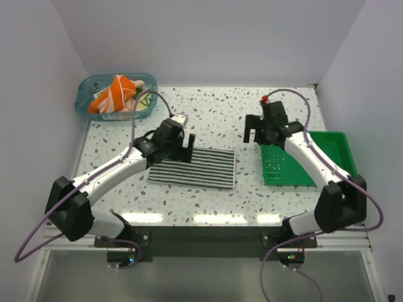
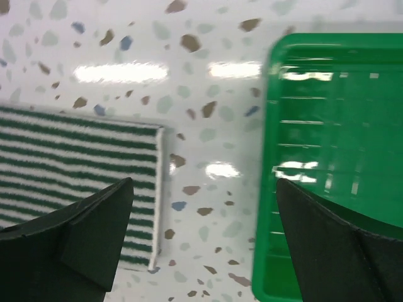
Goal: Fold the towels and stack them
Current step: Fold the towel, then neatly place the folded towel into the bin
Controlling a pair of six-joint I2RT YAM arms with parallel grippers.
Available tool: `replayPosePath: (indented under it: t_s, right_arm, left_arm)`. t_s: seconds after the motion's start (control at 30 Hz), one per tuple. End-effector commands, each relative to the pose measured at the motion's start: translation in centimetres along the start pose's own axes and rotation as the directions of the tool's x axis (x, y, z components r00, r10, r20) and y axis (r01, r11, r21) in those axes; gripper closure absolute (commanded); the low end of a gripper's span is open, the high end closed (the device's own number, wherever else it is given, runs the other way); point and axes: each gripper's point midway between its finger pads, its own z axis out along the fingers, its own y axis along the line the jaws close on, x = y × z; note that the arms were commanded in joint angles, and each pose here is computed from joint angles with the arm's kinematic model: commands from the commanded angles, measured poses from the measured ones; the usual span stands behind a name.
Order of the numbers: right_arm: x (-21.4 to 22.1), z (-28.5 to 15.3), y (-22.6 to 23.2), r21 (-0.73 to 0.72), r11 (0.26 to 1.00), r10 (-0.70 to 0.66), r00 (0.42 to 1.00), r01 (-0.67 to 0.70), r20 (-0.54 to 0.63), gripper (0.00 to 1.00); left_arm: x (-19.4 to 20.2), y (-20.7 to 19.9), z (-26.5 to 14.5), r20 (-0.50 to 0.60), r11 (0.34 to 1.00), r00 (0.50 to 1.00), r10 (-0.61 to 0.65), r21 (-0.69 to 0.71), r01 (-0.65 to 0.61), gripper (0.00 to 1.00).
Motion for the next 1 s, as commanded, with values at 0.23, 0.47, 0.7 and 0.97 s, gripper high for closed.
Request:
replayPosePath:
  t_s: [0.23, 0.47, 0.7, 0.97]
  right_arm:
    - [4.1, -6.5, -9.9, 0.314, 0.937, 0.152, 0.988, -0.154, 0.031, 0.01]
    - [6.1, -6.5, -10.2, 0.293, 0.935, 0.202, 0.979, -0.2, 0.023, 0.01]
    - [7.1, -6.0, -10.1, 0.283, 0.934, 0.224, 0.975, -0.218, 0.012, 0.01]
    - [7.2, -5.5, -9.7, 0.263, 0.937, 0.235, 0.972, -0.228, 0.004, 0.01]
  left_arm:
    - [2.6, -16.0, -0.4, -0.004, 0.936, 0.938, 0.346, 0.066, -0.345, 0.02]
    - [6.0, -22.3, 2.0, -0.031, 0.879, 0.883, 0.468, 0.123, -0.461, 0.28]
    - [8.0, -24.4, 3.9, -0.039, 0.837, 0.841, 0.54, 0.133, -0.531, 0.36]
    - [9.6, -23.4, 6.7, -0.072, 0.81, 0.807, 0.586, 0.073, -0.581, 0.37]
